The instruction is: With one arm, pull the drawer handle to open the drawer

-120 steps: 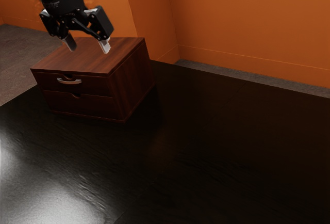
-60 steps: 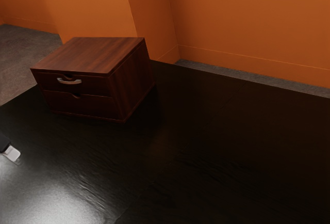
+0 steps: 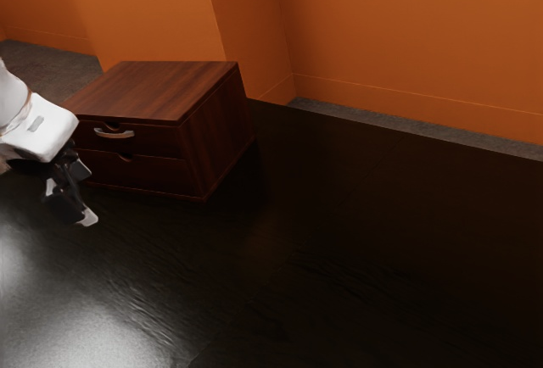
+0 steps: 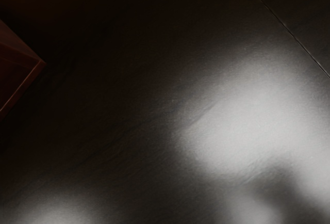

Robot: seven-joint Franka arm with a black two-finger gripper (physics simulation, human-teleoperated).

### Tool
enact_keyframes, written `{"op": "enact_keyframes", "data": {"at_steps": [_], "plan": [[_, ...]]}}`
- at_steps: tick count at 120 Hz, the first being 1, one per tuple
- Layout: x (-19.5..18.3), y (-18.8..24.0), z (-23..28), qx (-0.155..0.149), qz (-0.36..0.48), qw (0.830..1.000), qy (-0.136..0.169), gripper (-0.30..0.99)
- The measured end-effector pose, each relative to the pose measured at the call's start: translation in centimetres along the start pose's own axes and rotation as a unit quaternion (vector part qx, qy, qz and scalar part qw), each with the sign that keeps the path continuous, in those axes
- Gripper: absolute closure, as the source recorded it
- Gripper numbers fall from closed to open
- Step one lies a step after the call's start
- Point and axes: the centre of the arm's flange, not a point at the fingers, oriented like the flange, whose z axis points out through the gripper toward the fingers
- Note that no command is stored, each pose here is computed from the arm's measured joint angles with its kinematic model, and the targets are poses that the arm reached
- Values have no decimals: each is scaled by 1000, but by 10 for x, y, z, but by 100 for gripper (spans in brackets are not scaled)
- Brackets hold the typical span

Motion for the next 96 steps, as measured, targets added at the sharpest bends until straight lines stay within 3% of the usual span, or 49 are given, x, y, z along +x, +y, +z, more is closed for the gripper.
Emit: {"op": "enact_keyframes", "data": {"at_steps": [22, 44, 58, 77, 96], "plan": [[-4, -36, 27, 17, 74, 997, 33, 0], [-18, -70, 31, 75, 164, 984, -8, 0], [-25, -109, 57, 68, 205, 976, -21, 0], [-26, -121, 64, 82, 252, 964, -30, 0], [-38, -147, 86, 82, 270, 959, -11, 0]]}}
